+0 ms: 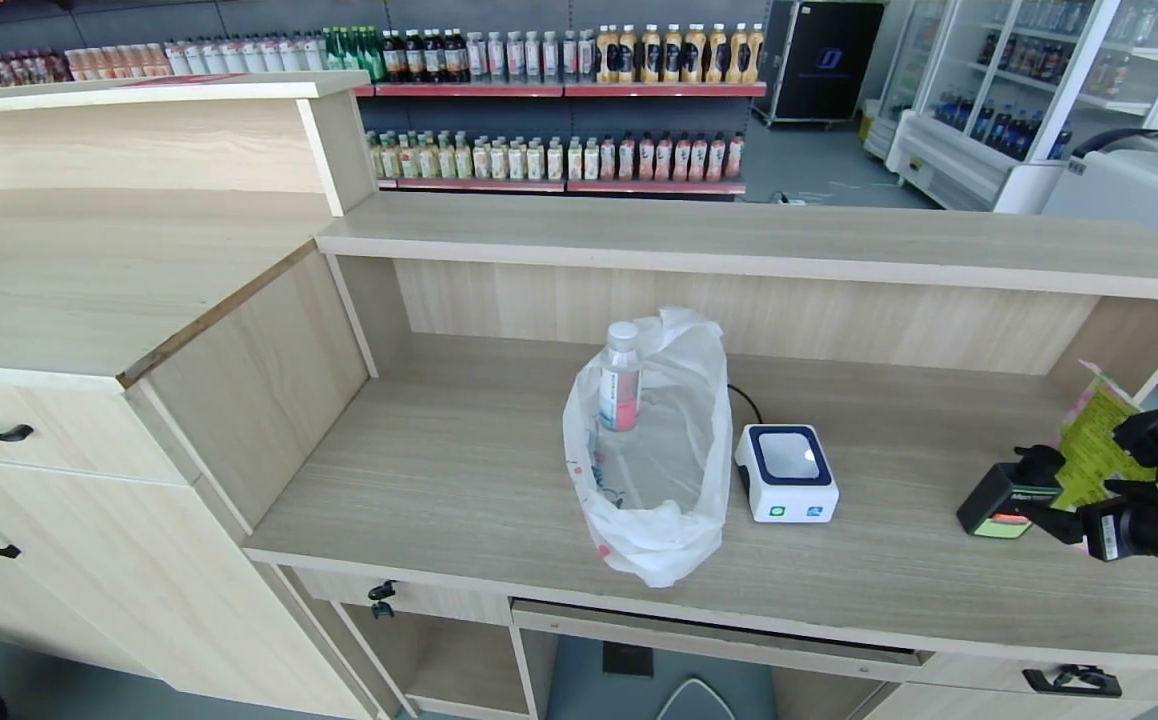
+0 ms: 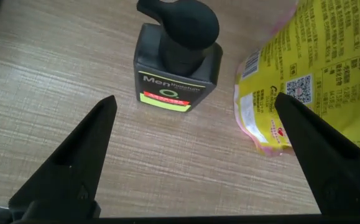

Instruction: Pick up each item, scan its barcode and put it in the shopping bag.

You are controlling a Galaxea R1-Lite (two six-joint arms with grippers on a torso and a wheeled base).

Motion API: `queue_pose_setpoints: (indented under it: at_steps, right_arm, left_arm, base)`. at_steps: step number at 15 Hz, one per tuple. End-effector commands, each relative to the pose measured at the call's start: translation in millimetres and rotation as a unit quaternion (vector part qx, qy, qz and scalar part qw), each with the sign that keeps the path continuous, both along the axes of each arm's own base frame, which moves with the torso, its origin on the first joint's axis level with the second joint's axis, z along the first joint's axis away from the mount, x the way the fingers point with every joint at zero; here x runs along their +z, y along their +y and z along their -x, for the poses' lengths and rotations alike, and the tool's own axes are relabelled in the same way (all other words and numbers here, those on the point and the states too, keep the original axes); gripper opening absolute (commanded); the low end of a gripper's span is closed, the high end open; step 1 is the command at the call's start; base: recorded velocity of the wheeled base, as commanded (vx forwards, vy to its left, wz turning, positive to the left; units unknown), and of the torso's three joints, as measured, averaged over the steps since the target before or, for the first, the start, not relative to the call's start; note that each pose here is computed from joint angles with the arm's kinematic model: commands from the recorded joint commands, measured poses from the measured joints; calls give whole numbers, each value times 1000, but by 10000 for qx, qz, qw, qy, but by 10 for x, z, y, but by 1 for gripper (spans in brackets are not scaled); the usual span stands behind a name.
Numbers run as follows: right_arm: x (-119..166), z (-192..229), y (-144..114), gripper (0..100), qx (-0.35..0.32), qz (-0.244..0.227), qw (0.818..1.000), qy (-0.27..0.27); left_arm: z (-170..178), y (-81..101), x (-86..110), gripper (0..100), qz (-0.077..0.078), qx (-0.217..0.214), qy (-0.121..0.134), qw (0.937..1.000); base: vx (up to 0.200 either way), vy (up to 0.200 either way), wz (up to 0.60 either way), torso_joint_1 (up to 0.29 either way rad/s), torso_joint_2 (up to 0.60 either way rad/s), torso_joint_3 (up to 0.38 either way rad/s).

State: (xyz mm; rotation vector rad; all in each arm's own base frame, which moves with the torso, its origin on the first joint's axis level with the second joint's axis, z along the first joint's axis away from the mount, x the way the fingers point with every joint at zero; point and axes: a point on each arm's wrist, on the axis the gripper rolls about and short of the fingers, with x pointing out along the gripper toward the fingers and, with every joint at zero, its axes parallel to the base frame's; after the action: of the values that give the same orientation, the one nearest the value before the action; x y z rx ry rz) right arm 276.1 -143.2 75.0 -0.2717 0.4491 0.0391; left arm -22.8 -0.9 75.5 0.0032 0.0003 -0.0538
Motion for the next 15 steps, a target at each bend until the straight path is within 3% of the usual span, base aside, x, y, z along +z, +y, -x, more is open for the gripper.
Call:
queue_pose_setpoints:
  at_steps: [1, 9, 15]
  right_arm:
    - [-157, -86, 6, 100, 166, -154, 9996, 162]
    - [-282, -211, 377, 100, 1156, -516, 9915, 290]
    - [-164, -446, 300, 100, 1197, -261, 9923, -182]
  left_arm:
    - [-1, 0, 0, 100, 1, 1, 6, 10000]
    - [-1, 0, 0, 100, 1, 1, 6, 10000]
    - [-1, 0, 0, 100, 1, 1, 6, 10000]
  base:
    - [0, 0, 0, 0, 0, 0]
    - [0, 0, 0, 0, 0, 0]
    - [0, 0, 0, 0, 0, 0]
